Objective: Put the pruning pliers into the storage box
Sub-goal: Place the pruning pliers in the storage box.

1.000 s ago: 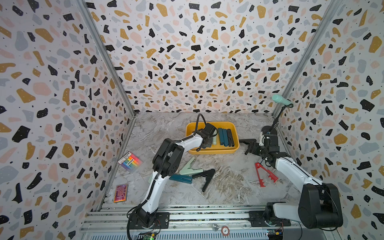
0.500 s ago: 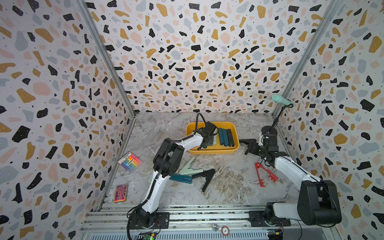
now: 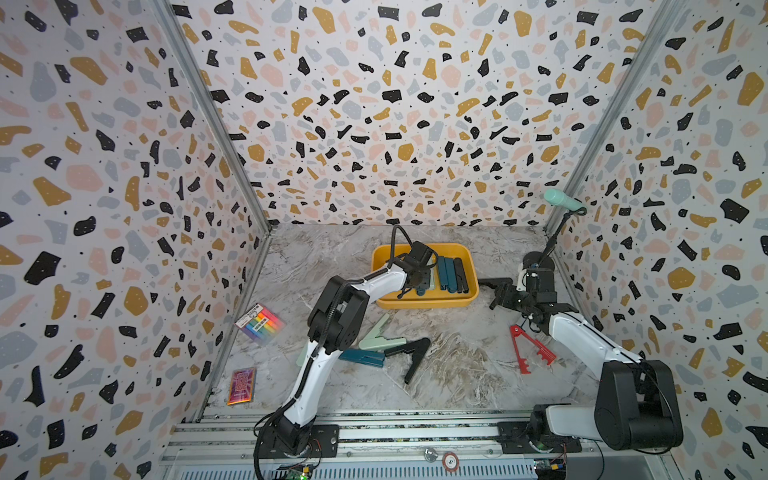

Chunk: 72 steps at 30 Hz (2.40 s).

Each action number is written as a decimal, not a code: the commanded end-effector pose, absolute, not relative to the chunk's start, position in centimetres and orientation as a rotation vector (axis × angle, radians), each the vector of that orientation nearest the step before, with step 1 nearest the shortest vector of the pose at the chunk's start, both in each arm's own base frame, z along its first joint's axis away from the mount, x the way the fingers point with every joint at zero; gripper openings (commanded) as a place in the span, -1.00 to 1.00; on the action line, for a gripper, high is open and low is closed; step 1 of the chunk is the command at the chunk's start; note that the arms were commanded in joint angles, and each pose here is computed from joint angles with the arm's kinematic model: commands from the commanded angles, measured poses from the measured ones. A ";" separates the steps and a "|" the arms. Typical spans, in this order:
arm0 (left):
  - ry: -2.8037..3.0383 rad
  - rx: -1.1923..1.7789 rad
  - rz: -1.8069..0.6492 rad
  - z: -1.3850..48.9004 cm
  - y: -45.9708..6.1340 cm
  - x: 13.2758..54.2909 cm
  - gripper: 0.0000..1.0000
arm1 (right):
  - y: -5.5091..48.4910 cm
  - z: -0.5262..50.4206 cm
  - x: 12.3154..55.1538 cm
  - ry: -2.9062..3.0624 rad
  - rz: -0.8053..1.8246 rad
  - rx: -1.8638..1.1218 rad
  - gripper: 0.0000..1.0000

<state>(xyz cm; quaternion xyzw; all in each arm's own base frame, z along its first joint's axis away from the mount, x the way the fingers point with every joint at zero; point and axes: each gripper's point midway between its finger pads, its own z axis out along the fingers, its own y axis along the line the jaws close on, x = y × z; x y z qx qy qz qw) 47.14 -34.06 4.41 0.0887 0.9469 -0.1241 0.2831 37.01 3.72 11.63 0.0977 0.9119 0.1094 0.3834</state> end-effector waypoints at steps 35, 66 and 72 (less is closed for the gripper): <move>2.293 0.216 -0.343 12.7 -31.3 46.3 0.43 | 1.4 6.4 42.6 2.482 0.356 0.706 0.88; 2.136 0.260 -0.093 14.5 -25.4 44.0 0.90 | 2.8 2.3 44.7 2.704 0.316 1.140 0.97; 2.128 0.229 -0.068 14.7 -23.8 43.7 0.93 | 2.3 0.8 42.4 2.824 0.225 1.113 0.41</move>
